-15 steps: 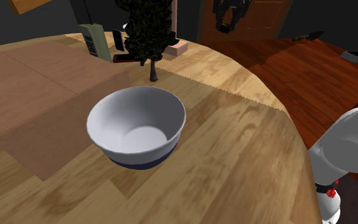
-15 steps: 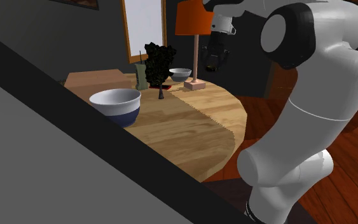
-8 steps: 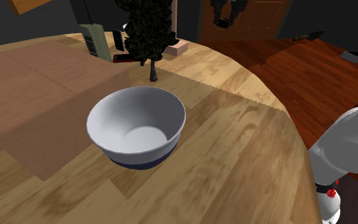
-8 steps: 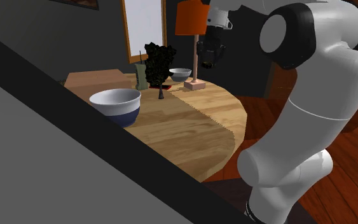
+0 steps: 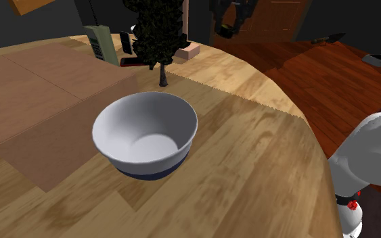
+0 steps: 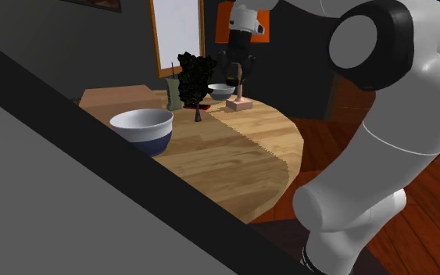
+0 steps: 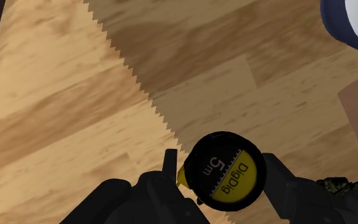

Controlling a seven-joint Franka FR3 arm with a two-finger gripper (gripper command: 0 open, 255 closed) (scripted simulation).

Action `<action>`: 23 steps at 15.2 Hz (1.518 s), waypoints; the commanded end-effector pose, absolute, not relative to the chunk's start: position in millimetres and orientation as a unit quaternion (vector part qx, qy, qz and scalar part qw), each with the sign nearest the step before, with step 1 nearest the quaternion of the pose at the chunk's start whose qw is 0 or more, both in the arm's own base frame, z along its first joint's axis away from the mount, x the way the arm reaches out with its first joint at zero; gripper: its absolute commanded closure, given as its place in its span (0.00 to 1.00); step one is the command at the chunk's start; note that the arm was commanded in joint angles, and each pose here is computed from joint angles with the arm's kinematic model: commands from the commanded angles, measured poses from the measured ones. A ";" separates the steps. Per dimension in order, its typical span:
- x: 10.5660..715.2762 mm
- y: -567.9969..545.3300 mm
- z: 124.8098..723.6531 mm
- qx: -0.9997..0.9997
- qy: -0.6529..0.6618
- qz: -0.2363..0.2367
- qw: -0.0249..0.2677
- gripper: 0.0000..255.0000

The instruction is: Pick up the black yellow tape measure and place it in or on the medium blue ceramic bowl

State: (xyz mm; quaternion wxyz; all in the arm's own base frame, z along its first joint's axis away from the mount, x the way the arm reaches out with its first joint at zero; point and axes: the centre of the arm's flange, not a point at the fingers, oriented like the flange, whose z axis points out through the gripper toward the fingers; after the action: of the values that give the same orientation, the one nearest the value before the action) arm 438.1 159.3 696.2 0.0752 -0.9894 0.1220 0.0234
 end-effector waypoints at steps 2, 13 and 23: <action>425.7 196.4 695.7 -0.989 0.123 0.023 0.075 1.00; 374.0 332.0 697.2 -0.989 0.123 0.023 0.075 1.00; 327.0 455.4 698.5 -0.989 0.123 0.023 0.075 1.00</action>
State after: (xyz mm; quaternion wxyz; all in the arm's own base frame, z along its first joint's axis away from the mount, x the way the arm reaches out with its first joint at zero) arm 332.7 442.6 699.9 0.0750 -0.9894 0.1220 0.0235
